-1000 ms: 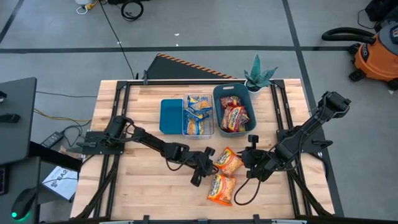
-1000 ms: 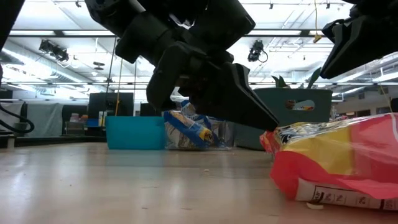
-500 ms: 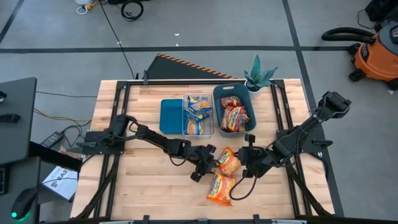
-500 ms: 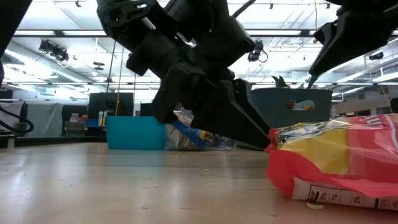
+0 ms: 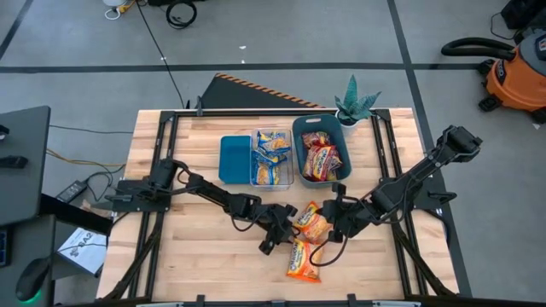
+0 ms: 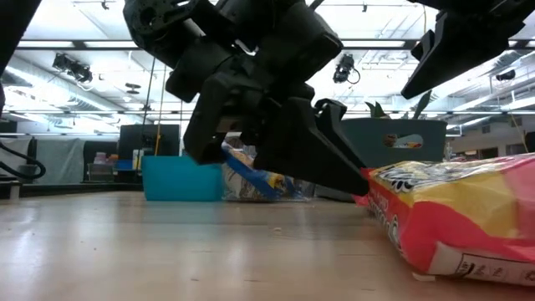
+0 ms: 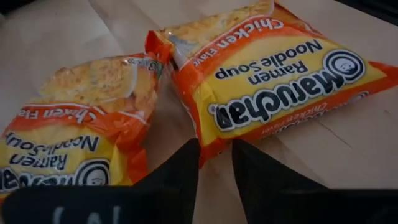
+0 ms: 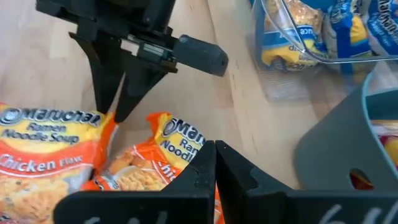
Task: Sort Maruchan noodles
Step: Put the bottom orange noodle into the blue bin
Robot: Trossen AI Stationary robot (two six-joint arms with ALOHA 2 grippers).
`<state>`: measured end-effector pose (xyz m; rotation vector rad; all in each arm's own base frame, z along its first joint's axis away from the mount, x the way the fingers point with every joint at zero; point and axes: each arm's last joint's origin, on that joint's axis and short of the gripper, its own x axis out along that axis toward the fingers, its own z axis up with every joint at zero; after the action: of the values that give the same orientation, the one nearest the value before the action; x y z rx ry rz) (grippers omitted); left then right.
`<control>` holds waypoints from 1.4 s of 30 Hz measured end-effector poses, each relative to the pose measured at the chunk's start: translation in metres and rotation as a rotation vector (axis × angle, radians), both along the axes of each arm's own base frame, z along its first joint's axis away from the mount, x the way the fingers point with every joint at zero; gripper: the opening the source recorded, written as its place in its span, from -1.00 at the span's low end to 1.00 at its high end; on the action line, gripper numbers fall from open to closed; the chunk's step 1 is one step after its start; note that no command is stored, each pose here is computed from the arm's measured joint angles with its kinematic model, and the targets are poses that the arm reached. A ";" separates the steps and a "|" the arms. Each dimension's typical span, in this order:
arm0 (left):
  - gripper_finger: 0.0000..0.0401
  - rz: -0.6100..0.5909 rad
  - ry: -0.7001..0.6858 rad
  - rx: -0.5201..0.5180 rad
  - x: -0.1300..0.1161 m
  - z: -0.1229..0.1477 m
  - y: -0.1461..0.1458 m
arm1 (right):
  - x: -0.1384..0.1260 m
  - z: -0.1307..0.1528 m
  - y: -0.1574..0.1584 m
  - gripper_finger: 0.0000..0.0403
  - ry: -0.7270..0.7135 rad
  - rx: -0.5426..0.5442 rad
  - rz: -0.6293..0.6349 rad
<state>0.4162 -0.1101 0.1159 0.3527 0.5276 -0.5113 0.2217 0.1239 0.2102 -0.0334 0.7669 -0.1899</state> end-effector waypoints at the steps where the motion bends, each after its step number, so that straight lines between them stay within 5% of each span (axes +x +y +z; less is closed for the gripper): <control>1: -0.49 -0.001 -0.003 -0.001 0.000 0.000 -0.001 | 0.001 0.000 0.000 -0.95 -0.003 0.007 0.001; 13: -0.94 -0.025 -0.005 0.000 -0.003 0.000 -0.012 | 0.003 0.001 -0.003 -0.95 -0.001 0.047 -0.011; 21: -0.98 0.036 0.003 0.103 -0.011 0.010 -0.020 | 0.003 0.000 0.000 -0.95 0.023 0.072 0.060; 42: -1.00 0.292 0.067 0.190 -0.078 0.145 0.026 | -0.005 0.003 -0.004 -0.94 0.102 -0.065 0.216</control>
<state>0.3378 -0.0845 0.2611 0.4323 0.6823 -0.1917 0.2169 0.1201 0.2135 -0.1875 0.8529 -0.0074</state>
